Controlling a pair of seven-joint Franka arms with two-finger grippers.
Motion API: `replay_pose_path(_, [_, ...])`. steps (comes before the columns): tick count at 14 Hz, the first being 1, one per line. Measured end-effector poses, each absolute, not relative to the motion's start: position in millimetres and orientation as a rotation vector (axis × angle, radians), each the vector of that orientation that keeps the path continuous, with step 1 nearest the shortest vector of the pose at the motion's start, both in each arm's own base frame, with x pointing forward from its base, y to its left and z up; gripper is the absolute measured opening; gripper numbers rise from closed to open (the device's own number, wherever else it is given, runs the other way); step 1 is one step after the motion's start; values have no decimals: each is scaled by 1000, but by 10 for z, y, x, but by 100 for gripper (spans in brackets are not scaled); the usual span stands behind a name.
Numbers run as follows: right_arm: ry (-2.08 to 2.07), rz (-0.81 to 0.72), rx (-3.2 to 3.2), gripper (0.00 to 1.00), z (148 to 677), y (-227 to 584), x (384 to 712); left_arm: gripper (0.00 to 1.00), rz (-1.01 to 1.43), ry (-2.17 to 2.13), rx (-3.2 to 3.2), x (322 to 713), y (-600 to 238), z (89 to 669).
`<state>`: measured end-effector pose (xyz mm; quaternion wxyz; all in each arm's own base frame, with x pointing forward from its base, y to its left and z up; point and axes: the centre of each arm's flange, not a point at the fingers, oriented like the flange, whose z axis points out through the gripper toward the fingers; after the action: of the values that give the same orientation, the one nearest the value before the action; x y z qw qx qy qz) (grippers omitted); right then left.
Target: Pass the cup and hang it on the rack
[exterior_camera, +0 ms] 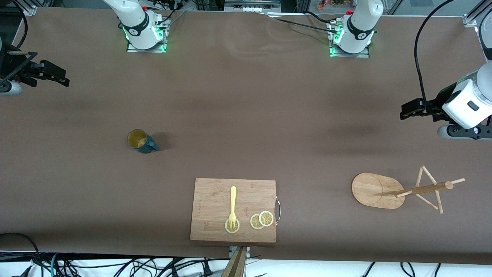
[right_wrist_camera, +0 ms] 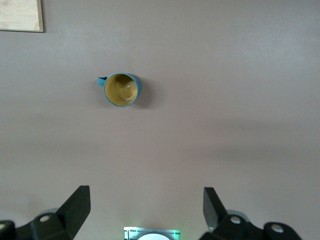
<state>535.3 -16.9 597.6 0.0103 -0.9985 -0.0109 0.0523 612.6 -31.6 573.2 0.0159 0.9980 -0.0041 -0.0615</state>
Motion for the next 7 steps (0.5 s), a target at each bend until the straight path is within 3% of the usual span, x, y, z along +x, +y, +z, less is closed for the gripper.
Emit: replay_pose_path(7, [-52, 170, -3117, 100, 5960, -105, 5358, 100, -191, -13, 3104, 6126, -316, 5732])
